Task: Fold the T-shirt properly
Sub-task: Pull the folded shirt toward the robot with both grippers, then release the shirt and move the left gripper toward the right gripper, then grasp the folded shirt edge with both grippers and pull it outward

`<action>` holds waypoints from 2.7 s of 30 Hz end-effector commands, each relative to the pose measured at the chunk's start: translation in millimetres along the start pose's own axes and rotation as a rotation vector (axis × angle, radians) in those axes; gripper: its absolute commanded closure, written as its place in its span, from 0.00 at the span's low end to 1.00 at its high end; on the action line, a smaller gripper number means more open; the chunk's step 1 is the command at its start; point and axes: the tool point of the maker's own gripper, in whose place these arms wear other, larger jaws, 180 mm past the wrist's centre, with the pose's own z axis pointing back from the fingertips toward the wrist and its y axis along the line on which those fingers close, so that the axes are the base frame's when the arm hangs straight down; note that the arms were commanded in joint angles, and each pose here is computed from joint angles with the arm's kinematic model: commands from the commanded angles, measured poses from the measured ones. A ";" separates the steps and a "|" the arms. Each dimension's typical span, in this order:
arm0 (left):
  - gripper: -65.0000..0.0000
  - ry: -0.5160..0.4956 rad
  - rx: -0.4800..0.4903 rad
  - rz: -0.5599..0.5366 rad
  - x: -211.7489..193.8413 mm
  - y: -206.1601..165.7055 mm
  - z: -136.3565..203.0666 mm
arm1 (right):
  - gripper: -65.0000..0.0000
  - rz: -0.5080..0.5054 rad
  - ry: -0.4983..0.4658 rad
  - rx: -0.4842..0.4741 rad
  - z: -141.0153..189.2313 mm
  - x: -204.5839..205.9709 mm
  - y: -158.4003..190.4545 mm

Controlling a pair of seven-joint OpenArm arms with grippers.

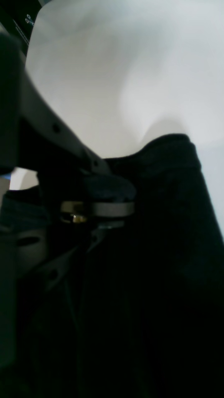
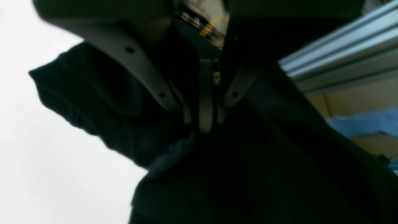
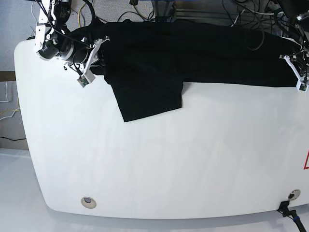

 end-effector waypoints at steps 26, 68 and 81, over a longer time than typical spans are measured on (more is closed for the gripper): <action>0.13 -0.115 0.047 -0.064 49.0 9.4 15.3 | 0.43 0.244 -0.035 -0.233 -9.4 45.8 -20.2; 1.00 -0.100 -0.273 -0.153 31.2 -135.0 -5.6 | 1.00 0.139 0.176 -0.138 -52.9 -55.0 -29.1; 1.00 -0.151 -0.242 -0.105 77.7 -107.0 -24.4 | 1.00 0.078 0.081 -0.163 -84.6 -5.8 -82.2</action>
